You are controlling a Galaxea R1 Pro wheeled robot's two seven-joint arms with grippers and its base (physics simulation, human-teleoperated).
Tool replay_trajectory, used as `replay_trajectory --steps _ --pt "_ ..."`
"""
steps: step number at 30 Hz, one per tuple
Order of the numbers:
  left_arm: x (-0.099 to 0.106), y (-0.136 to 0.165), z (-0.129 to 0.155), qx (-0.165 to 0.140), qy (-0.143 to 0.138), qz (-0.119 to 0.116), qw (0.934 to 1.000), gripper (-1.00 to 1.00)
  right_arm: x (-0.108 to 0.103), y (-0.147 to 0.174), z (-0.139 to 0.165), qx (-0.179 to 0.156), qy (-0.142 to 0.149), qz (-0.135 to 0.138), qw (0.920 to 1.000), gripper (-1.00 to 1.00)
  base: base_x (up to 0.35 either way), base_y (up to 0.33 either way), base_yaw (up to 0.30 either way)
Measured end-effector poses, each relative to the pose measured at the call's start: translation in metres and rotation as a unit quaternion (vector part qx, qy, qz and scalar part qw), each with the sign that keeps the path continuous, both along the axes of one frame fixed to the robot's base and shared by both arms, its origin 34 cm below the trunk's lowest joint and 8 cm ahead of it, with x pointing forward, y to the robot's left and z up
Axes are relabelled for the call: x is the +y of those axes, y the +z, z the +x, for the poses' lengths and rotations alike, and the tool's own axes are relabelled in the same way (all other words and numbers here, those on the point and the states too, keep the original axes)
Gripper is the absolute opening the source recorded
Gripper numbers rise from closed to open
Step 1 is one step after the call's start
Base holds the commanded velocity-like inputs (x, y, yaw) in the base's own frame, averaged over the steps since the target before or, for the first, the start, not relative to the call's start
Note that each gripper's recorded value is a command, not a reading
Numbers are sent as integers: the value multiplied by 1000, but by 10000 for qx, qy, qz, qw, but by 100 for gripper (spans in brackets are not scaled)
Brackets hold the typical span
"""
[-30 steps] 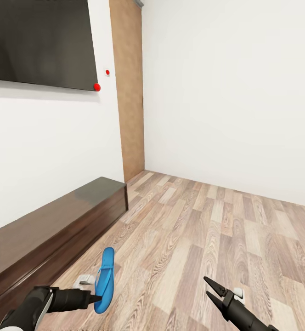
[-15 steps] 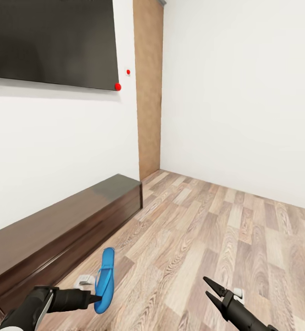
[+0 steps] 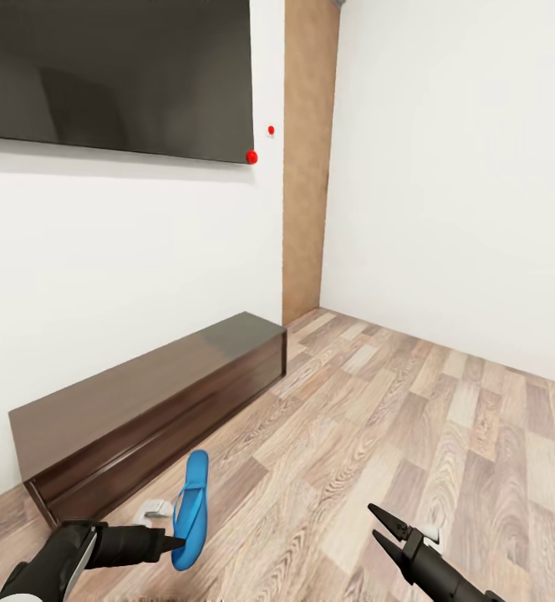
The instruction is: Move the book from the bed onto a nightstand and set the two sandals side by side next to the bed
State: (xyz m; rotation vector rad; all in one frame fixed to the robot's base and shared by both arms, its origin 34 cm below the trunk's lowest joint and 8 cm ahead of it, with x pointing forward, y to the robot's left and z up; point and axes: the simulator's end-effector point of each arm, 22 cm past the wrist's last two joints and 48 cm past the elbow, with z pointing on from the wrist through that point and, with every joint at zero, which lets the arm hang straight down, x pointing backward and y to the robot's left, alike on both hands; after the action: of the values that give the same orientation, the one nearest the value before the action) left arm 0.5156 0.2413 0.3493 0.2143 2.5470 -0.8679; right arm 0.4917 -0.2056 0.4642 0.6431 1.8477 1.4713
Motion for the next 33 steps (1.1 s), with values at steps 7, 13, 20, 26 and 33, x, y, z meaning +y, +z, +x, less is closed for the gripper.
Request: replay_trajectory --steps 7,13,20,26,33 --pt "0 -1 -1 21 9 -2 10000 -100 0 -1 0 12 1 3 10000 100 -16 -6 250" --pt "0 -2 -1 33 13 -2 10000 -100 0 -2 0 22 1 2 10000 100 -2 -1 250" --pt "1 -4 -2 52 17 -4 10000 -100 1 -3 -1 35 10 4 10000 100 0 0 250" --pt "2 -4 -2 63 21 -2 10000 -100 2 -4 -1 47 15 5 10000 100 0 0 250" --pt "2 -5 -3 75 23 0 10000 -100 2 -5 -1 58 20 2 10000 100 0 0 250"
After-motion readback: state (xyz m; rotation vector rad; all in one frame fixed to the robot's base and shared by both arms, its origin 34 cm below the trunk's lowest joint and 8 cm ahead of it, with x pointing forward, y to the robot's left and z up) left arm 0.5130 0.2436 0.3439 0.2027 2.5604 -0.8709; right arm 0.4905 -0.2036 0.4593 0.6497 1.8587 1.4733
